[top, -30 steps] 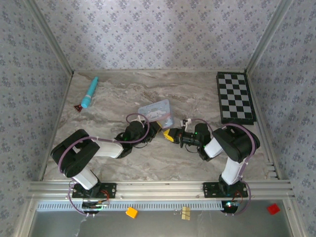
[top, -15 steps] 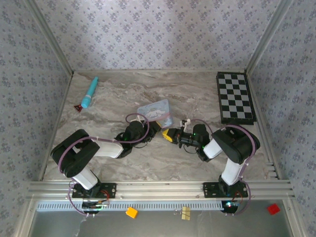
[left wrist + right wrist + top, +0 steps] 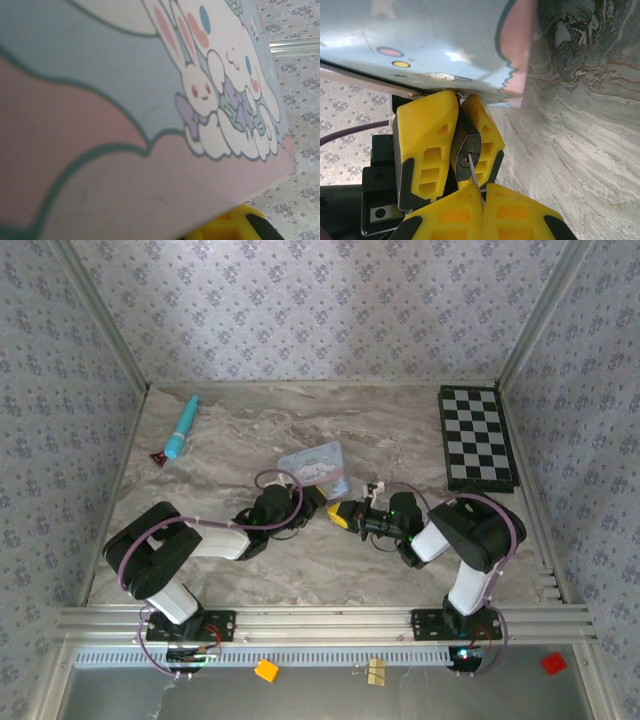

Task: Unlock the padlock with the key

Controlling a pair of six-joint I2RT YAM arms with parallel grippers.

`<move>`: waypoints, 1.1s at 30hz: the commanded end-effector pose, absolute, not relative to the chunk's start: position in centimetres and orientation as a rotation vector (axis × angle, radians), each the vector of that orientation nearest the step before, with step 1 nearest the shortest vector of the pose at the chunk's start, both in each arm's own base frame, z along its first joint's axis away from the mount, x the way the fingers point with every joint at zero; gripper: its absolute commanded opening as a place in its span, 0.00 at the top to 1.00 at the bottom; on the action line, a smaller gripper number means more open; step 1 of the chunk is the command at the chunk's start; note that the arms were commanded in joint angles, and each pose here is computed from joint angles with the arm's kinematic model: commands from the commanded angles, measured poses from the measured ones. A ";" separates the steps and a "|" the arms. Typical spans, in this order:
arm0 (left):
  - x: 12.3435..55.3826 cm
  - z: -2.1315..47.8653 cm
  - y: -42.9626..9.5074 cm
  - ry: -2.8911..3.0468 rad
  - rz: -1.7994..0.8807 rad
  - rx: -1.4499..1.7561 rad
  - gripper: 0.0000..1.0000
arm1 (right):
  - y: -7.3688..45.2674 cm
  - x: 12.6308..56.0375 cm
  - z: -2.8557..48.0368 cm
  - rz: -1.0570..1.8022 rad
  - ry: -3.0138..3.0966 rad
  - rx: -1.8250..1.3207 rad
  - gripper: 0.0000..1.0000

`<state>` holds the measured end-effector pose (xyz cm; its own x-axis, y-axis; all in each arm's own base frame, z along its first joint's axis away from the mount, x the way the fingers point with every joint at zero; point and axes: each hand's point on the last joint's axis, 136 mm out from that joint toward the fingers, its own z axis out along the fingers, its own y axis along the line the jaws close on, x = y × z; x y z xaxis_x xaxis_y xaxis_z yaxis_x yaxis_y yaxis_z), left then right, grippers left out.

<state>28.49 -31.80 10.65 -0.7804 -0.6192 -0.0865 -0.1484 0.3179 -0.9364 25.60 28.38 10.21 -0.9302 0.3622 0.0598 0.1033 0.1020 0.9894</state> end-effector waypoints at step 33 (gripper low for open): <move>22.1 17.4 -39.3 2.202 -1.842 -0.181 1.00 | 27.3 29.2 15.0 1.886 2.085 0.384 1.00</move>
<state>28.39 -33.53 12.04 -0.8205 -0.5580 -0.1245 -0.0897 0.3407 -0.9359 25.66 26.96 11.72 -0.9471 0.3141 0.0659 0.1196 0.1550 0.9806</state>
